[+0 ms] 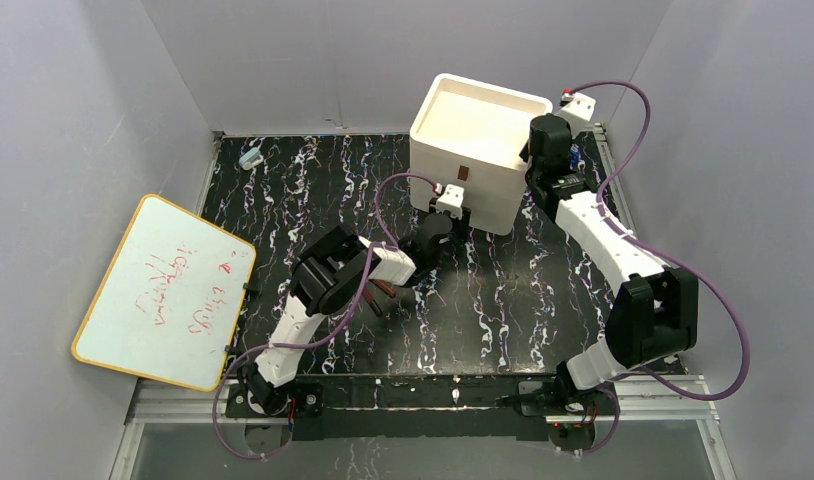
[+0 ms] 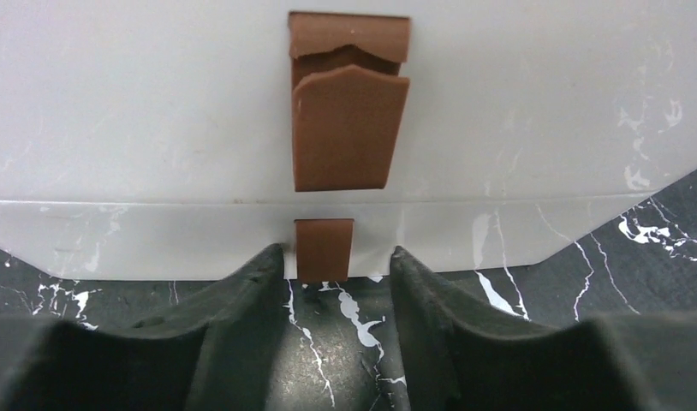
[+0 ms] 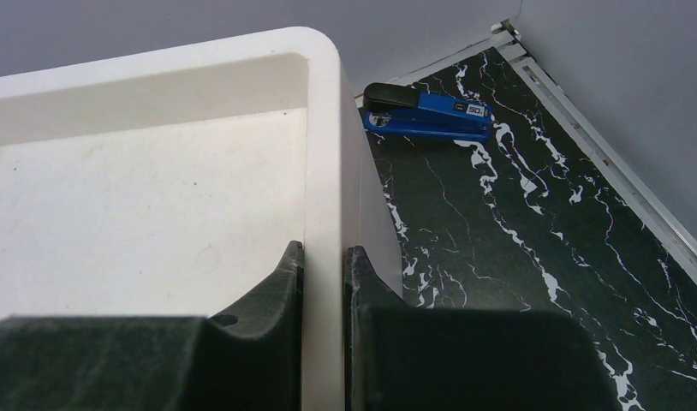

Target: Organize the makeup

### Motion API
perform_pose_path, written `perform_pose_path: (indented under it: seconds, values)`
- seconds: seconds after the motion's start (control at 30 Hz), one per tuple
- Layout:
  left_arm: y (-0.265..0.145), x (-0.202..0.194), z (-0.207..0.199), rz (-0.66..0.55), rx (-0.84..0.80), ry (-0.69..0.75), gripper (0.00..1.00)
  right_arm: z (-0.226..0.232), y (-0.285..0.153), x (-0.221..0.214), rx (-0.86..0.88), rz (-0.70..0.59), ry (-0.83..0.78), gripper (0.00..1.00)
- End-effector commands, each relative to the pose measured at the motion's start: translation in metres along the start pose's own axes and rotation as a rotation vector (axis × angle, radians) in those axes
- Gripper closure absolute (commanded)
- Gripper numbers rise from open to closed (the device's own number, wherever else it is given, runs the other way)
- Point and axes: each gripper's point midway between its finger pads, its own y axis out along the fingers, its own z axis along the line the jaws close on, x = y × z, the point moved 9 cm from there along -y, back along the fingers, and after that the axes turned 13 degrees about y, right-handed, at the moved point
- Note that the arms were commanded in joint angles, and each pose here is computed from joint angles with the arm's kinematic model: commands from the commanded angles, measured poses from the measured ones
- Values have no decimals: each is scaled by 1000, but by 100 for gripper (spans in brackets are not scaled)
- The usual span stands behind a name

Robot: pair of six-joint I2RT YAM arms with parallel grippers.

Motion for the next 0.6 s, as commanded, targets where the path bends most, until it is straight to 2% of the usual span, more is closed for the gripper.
perform_pose_path:
  seconds: [0.0, 0.1, 0.2, 0.37, 0.57]
  values:
    - [1, 59, 13, -159, 28, -49, 61, -57, -35, -131, -121, 663, -342, 99]
    - [5, 59, 11, -160, 19, -41, 78, -57, -35, -131, -122, 664, -345, 99]
    - [8, 57, 9, -155, 17, -37, 99, -56, -35, -130, -120, 662, -346, 99]
    - [3, 59, 11, -155, 14, -41, 100, -57, -35, -133, -121, 667, -351, 99]
    - [-25, 47, 17, -113, 2, -59, 100, -58, -33, -133, -134, 663, -353, 99]
